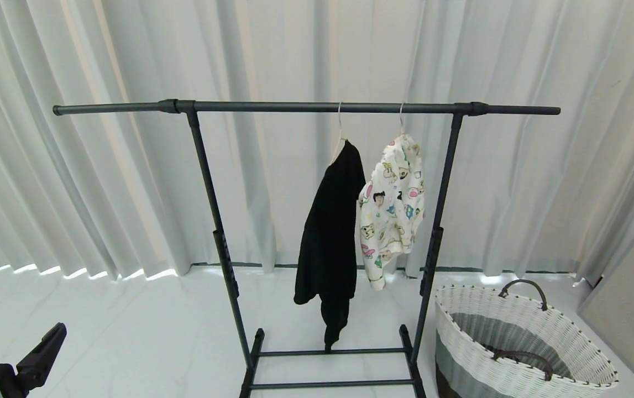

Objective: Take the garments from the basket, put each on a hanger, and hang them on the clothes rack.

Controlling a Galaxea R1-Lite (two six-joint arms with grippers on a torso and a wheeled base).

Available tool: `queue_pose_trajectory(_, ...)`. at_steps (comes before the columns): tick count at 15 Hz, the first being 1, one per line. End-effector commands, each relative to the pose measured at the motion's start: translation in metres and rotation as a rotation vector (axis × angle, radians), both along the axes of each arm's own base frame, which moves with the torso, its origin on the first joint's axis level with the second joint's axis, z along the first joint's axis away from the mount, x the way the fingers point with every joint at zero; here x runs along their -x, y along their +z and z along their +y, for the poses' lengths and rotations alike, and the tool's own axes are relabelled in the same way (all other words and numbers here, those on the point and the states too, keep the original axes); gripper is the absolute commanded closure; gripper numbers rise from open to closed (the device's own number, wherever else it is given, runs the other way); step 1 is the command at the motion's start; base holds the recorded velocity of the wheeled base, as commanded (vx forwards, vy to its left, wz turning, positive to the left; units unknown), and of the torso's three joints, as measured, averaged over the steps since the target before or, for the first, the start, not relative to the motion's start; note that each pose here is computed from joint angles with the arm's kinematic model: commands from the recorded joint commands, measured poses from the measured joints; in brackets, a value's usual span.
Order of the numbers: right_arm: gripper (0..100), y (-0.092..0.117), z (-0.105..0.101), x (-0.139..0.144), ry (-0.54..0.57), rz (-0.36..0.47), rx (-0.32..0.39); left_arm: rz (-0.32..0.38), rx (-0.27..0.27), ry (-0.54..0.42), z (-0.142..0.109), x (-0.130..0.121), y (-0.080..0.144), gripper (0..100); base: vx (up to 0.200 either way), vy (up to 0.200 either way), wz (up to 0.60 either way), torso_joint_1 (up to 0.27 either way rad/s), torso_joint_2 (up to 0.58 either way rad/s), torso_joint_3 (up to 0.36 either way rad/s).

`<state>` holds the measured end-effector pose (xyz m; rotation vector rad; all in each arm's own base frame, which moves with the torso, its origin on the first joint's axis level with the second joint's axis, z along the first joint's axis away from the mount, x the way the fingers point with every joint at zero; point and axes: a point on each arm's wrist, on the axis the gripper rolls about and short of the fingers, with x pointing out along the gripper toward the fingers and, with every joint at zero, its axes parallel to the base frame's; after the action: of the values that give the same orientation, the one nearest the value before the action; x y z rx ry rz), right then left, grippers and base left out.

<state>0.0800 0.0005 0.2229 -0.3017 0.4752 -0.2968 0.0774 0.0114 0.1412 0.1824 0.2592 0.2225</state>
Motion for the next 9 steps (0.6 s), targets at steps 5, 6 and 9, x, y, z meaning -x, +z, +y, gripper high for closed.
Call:
queue_pose_trajectory(5,0,-0.018,-0.004,0.019,-0.026,0.001,0.000,0.009,0.004,0.040,0.001,0.017,-0.019,0,0.000,0.000,0.00,-0.211,0.50,0.274)
queue_pose_trajectory(6,0,-0.024,-0.006,0.025,-0.039,0.002,-0.001,0.004,0.003,0.050,0.001,0.021,-0.022,0,0.000,0.000,0.00,-0.207,0.50,0.286)
queue_pose_trajectory(9,0,-0.040,-0.009,0.042,-0.089,-0.009,-0.004,-0.058,-0.006,0.040,-0.002,0.036,-0.025,0,0.000,0.000,0.00,-0.196,0.48,0.290)
